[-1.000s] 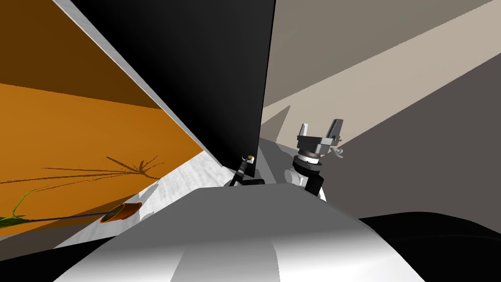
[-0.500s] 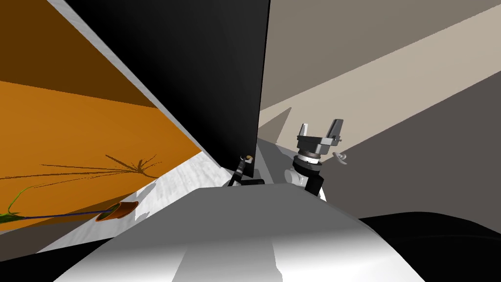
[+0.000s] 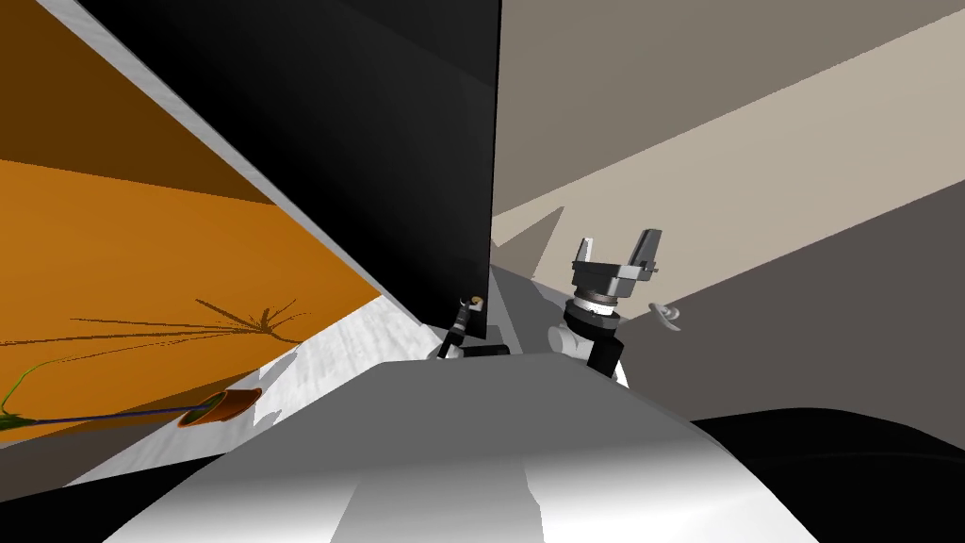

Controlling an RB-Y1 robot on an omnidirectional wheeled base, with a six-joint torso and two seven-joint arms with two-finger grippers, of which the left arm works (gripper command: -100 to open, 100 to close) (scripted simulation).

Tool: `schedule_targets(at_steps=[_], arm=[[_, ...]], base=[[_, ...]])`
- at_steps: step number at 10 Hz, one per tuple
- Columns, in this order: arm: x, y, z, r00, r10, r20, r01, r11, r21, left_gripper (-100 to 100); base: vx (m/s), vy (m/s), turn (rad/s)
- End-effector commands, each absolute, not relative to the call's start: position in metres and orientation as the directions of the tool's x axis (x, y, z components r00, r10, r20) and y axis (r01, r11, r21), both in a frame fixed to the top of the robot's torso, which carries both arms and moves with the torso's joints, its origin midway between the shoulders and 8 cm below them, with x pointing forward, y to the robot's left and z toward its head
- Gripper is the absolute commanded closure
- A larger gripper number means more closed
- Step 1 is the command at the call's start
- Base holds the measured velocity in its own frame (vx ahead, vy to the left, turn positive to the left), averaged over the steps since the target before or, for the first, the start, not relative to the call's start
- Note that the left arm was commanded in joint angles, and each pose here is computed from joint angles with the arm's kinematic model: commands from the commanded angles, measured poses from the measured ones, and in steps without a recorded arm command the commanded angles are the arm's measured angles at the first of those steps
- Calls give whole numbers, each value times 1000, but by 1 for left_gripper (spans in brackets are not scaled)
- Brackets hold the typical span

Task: Push the door open

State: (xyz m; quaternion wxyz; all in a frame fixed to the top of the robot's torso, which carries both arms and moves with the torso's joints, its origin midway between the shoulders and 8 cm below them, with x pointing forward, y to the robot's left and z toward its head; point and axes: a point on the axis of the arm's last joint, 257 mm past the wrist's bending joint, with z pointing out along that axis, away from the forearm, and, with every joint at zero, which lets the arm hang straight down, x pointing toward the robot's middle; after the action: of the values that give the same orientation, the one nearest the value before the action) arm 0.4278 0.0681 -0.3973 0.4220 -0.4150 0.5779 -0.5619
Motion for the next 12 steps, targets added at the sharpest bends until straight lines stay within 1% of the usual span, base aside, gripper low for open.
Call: schedule_targets(at_steps=[1,5,9,12], arm=[[435,81,-395,-270,-962,-26,4,26,-1000,100],[446,96,-393,-216,-976,-16,2,15,-1000,100],[452,106,-392,-177,-984,-1,0,1,-1000,100],[455,128,-394,-145,-989,-18,-2,18,-1000,100]], base=[[93,-98,49],[89,-135,67],[119,-122,52],[111,-75,52]])
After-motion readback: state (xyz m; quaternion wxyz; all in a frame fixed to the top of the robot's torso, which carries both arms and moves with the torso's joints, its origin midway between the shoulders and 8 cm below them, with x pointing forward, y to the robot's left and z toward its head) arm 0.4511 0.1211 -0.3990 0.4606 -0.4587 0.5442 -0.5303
